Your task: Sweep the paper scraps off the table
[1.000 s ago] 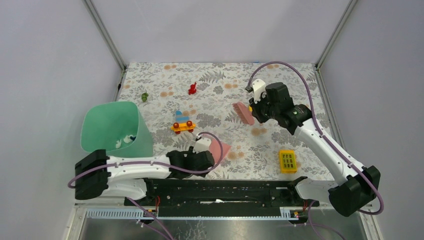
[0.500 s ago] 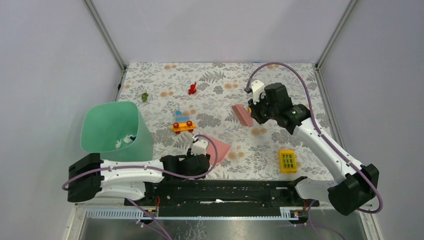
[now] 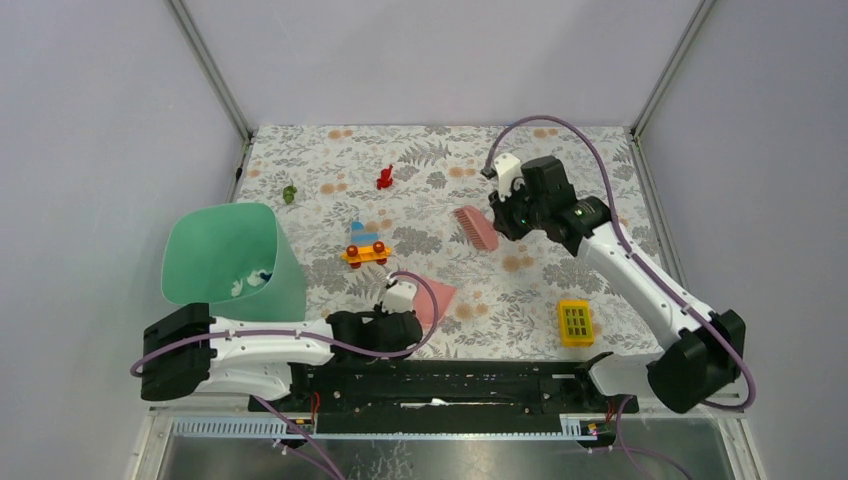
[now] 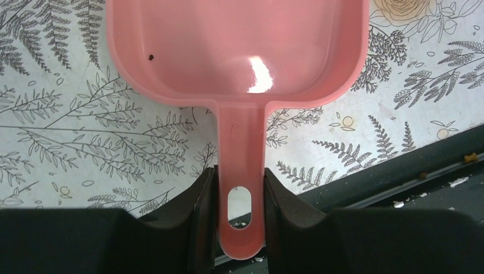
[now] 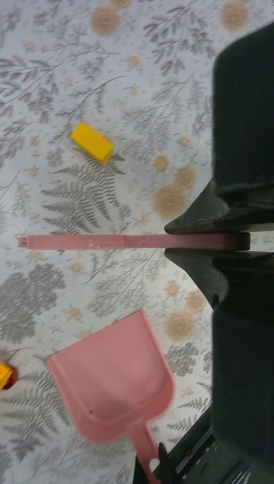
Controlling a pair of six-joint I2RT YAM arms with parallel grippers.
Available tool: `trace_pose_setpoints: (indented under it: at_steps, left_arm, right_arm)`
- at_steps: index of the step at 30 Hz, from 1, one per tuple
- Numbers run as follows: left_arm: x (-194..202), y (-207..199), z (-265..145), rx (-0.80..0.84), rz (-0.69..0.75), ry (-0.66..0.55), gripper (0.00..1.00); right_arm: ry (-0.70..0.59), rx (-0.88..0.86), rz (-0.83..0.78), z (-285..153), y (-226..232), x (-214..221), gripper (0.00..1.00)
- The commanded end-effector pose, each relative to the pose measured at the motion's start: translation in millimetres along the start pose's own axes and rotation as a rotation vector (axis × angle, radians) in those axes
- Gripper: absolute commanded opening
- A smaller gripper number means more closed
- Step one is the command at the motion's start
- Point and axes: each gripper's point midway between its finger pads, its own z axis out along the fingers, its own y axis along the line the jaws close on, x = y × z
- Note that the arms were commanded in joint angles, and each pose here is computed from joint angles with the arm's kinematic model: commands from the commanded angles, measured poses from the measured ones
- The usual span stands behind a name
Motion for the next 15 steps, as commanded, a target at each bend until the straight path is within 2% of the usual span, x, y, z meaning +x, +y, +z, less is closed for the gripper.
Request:
trace_pose_setpoints:
  at_steps: [1,3,7,9,13,15]
  left_arm:
    - [-18.0,-6.5,-16.9,0.023,-0.061,-0.047,0.2]
    - [-19.0,-4.4,-23.9,0.032,-0.085,-0.053,0.16]
    - [-21.1,5.6,-35.3,0.015,-0.127,-0.065,0.12]
    - [-21.7,9.7,-38.4,-0.005,-0.14,-0.063,0.07]
    - [-16.8,10.0,-38.2,-0.03,-0.139,-0.028,0.0]
    - [-9.0,7.9,-36.9,-0.038,-0.125,0.009,0.0]
  right_arm:
    - [-0.173,-0.092,0.016,4.3,7.4,-77.2,0.0]
    - [-0.207,-0.156,0.045,15.7,13.3,-109.3,0.0]
    - [-0.247,-0.316,0.13,61.6,27.1,-163.0,0.0]
    - [-0.267,-0.4,0.181,86.7,37.1,-187.0,0.0]
    - [-0.282,-0.552,0.292,130.3,56.1,-224.1,0.0]
    - [-0.296,-0.621,0.344,145.6,66.3,-231.2,0.0]
